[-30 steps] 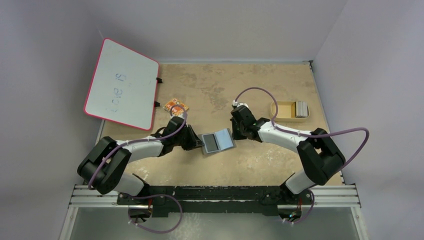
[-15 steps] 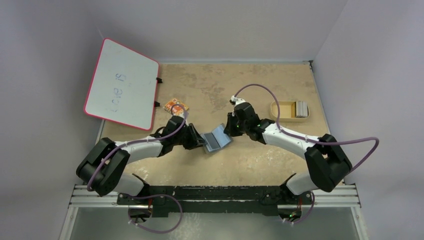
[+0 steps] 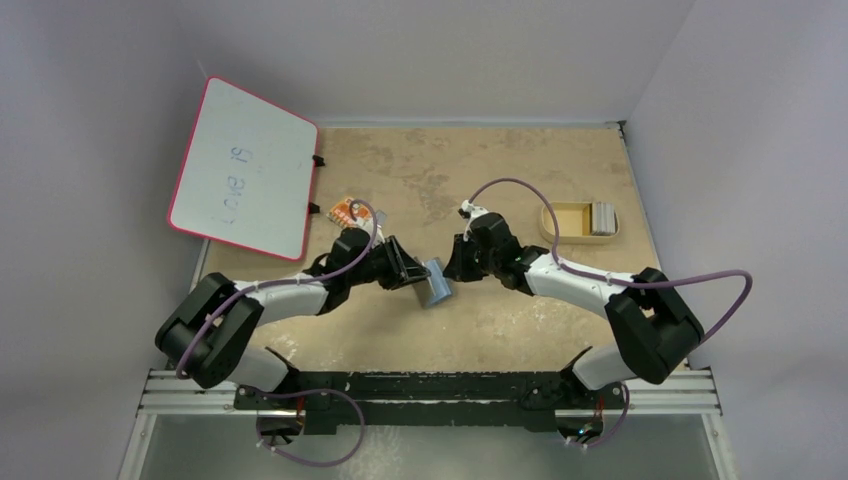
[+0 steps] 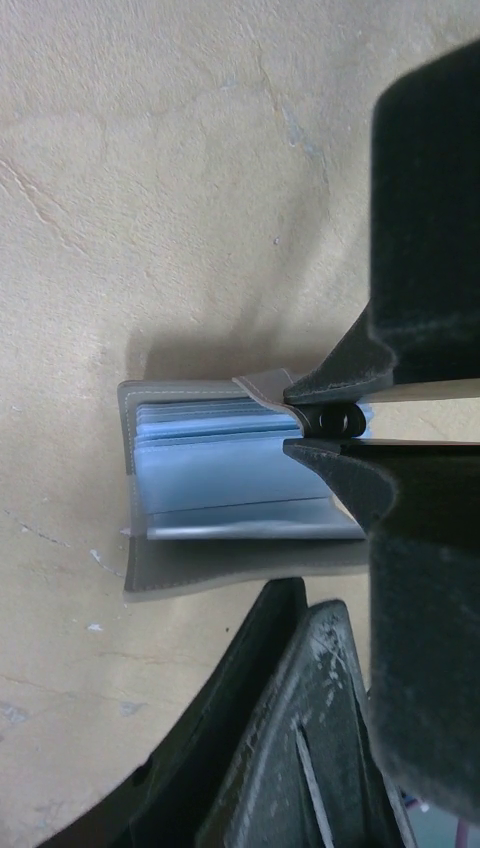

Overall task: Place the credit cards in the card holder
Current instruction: Close the card holder at the center of the board.

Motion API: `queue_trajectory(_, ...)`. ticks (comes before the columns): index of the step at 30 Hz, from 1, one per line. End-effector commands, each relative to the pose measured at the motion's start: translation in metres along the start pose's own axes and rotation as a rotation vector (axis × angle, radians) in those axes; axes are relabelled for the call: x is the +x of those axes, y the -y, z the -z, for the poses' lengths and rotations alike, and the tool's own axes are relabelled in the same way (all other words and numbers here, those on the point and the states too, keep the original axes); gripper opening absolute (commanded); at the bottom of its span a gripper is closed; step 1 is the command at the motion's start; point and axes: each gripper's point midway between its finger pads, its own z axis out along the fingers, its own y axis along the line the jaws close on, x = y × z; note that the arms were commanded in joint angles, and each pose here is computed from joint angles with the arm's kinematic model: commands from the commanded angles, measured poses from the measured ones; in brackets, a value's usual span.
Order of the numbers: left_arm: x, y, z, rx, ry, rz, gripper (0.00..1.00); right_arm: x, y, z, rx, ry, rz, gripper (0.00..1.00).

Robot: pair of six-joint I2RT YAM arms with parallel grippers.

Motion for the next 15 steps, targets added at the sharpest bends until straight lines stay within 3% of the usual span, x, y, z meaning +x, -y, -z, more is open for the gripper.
queue_trajectory(1, -0.005, 0.009, -0.012, 0.039, -0.002, -0.052, 0.27, -0.001, -0.014, -0.002, -0.082, 0.019, -0.021, 0.0)
queue_trajectory(15, -0.019, -0.027, -0.028, -0.177, 0.002, -0.119, 0.2, 0.0, -0.006, 0.001, -0.048, 0.044, -0.043, 0.11)
